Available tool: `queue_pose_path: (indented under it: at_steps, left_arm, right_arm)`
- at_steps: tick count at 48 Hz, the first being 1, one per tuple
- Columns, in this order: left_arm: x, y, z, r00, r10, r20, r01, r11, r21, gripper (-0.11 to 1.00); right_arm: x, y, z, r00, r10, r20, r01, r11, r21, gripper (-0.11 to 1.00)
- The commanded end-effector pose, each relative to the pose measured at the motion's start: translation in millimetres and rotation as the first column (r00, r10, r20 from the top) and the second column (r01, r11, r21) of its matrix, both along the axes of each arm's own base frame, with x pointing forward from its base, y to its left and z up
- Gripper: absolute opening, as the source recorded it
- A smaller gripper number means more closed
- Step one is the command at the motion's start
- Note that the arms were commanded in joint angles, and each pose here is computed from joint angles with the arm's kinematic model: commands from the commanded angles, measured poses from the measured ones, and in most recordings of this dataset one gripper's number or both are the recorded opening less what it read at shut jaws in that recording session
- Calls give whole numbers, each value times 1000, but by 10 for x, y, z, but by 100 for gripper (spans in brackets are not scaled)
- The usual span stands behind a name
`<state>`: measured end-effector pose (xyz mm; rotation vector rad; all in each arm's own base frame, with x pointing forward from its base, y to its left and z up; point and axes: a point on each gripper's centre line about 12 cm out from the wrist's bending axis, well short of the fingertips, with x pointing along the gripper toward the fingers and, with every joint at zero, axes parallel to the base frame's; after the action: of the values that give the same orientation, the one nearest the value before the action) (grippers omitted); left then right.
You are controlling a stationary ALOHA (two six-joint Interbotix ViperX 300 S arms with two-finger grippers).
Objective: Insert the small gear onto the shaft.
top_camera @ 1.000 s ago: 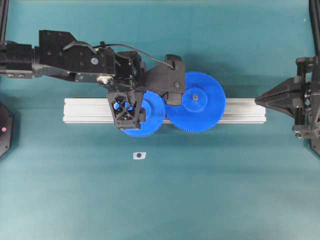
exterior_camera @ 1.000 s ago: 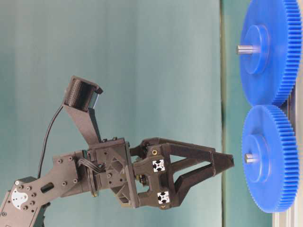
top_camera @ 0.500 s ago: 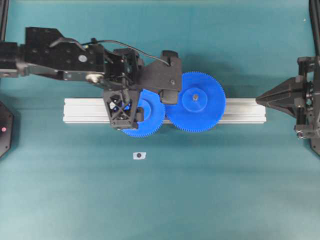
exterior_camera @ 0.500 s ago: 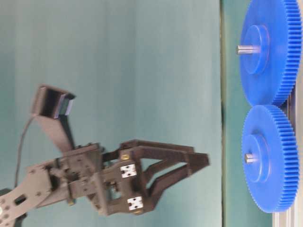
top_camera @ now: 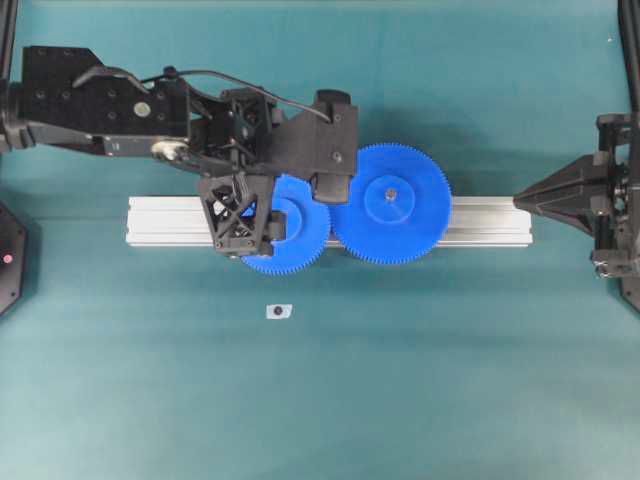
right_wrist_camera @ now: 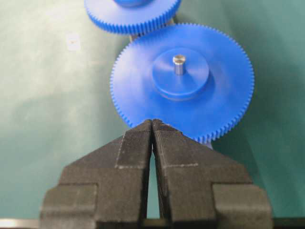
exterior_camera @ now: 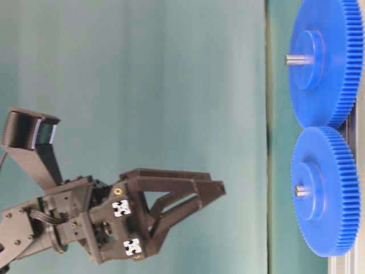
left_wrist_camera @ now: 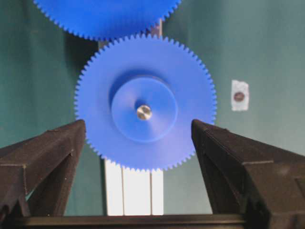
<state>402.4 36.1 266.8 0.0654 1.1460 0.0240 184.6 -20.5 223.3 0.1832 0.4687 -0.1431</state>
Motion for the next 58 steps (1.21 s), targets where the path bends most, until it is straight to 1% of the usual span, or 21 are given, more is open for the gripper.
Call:
queue_pose_path:
  at_steps: [1, 16, 58]
  left_arm:
    - [-18, -12, 265, 997, -5, 72, 4, 1000, 8, 84]
    - [-44, -14, 239, 999, -3, 49, 3, 1000, 6, 84]
    - [-33, -44, 209, 999, -9, 41, 9, 1000, 4, 84]
  right_arm:
    - [18, -8, 28, 1000, -8, 7, 8, 1000, 9, 9]
    - [17, -5, 31, 1000, -7, 9, 6, 1000, 9, 9]
    - [18, -8, 28, 1000, -8, 7, 8, 1000, 9, 9]
